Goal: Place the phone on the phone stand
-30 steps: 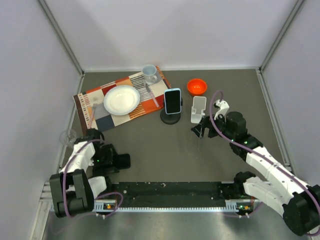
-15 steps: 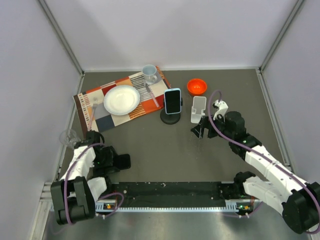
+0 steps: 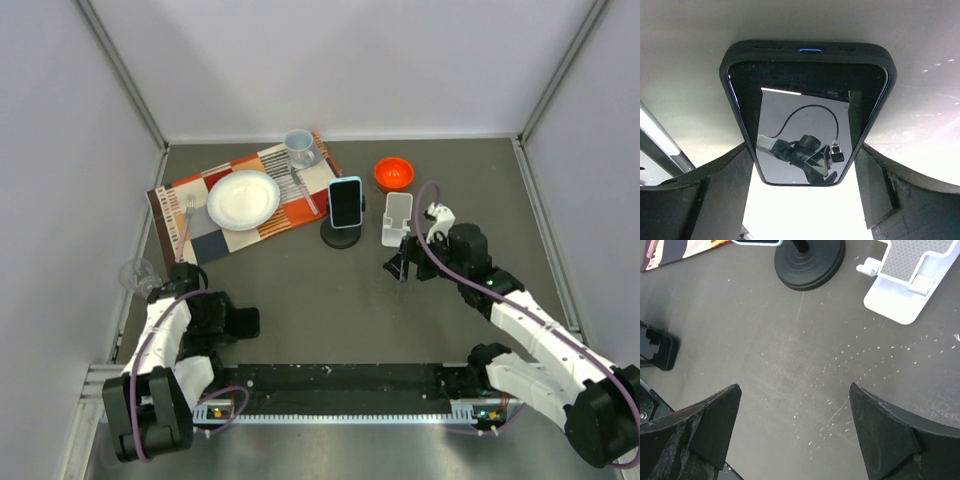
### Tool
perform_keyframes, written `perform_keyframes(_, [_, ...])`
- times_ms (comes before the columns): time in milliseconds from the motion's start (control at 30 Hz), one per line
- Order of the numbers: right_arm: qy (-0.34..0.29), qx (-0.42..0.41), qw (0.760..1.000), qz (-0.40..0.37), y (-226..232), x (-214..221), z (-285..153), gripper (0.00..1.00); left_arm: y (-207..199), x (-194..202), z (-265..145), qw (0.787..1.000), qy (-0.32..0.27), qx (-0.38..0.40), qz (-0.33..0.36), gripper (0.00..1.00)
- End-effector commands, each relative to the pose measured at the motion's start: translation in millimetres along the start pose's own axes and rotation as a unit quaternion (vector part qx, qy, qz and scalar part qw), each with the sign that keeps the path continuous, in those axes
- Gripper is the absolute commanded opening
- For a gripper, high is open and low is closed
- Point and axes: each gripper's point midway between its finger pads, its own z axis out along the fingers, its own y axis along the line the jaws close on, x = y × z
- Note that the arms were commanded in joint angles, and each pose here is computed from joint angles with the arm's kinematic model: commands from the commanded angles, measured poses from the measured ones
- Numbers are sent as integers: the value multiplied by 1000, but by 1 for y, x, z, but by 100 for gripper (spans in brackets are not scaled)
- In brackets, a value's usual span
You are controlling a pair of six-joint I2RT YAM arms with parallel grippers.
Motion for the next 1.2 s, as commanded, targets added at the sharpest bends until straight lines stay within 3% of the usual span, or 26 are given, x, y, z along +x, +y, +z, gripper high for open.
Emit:
perform_keyframes(0, [-27, -30, 999, -20, 19, -23, -10, 88, -21, -5, -15, 997, -18, 55, 42, 0])
perform_keyframes(167, [-48, -55, 997, -27, 41, -30, -15, 82, -27, 17, -36, 993, 41, 79, 74, 0])
perform_keyframes(300, [-77, -82, 994, -18, 68, -38, -14, 79, -33, 45, -52, 983, 121, 107, 85, 0])
perform_keyframes(533, [-126, -149, 978, 72, 131, -50, 2, 77, -46, 69, -88, 966, 172, 166, 101, 0])
perform_keyframes(733, [-69, -159, 978, 116, 182, -23, 41, 77, -54, 104, -105, 947, 215, 207, 121, 0])
perform_keyframes(767, [-70, -167, 977, 113, 192, -26, 43, 77, -51, 116, -107, 939, 222, 217, 145, 0])
perform_keyframes(967, [-54, -210, 972, 88, 229, -5, 55, 72, -53, 135, -116, 932, 243, 227, 147, 0])
perform_keyframes(1167, [-21, -190, 980, 53, 238, 24, 73, 66, -55, 146, -124, 926, 263, 230, 146, 0])
